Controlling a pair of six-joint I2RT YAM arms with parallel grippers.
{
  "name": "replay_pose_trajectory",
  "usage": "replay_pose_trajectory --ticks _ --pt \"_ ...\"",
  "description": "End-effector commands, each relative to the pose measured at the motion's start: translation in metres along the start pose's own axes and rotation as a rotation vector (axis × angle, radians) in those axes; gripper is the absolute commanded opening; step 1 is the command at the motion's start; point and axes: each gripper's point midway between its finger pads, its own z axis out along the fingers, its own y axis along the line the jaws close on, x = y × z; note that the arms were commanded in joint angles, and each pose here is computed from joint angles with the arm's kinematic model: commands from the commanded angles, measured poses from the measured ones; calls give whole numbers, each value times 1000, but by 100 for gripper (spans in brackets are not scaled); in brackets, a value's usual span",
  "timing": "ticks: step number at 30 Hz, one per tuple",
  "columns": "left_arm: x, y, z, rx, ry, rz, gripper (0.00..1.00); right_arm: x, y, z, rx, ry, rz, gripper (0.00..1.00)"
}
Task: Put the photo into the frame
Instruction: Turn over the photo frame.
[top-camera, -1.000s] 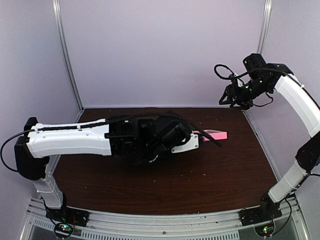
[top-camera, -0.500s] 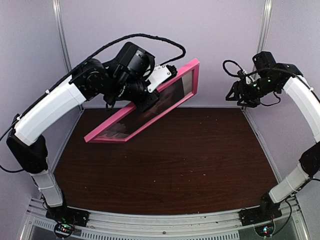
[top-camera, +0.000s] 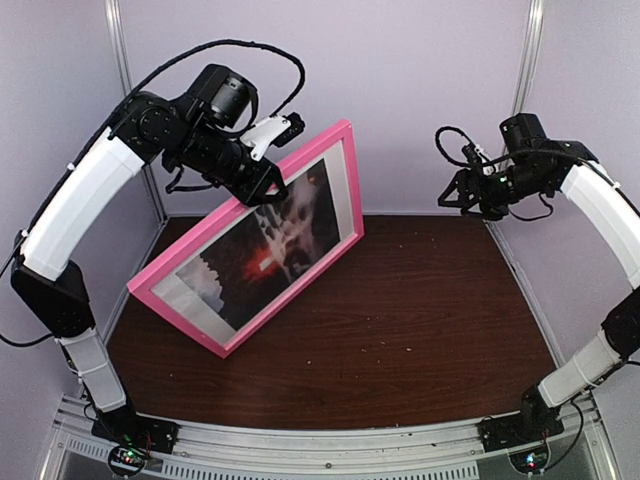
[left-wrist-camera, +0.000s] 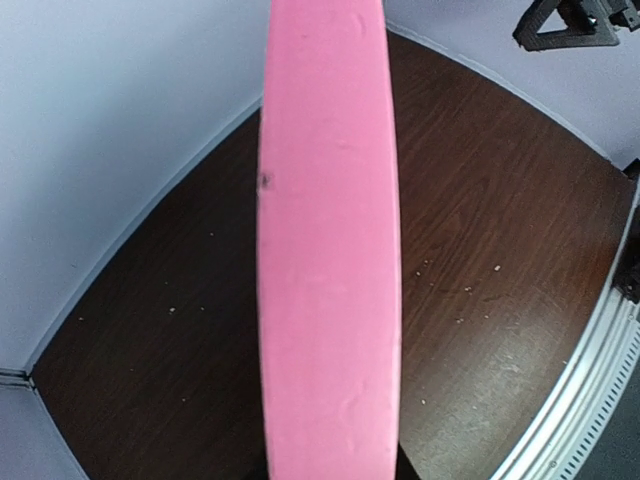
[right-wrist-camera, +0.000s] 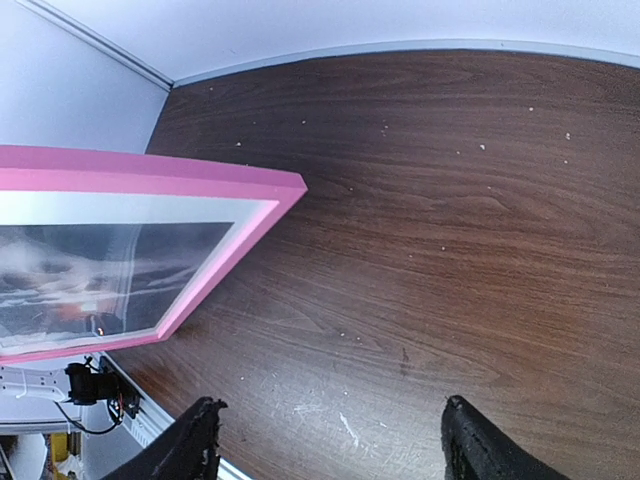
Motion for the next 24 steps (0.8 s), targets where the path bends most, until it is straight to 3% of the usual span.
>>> replay_pose_trajectory --ticks 1,10,16,24 --pt "-34 -2 -36 147 -150 -70 0 -3 27 -2 -100 -34 -92 76" --pt "-28 -3 -9 403 -82 -218 0 16 42 20 -217 23 -117 79" --pt "-28 -9 7 524 -53 -277 0 25 53 23 -255 36 -178 91" --pt "-30 -24 23 709 -25 -335 0 28 51 37 -271 58 -215 95"
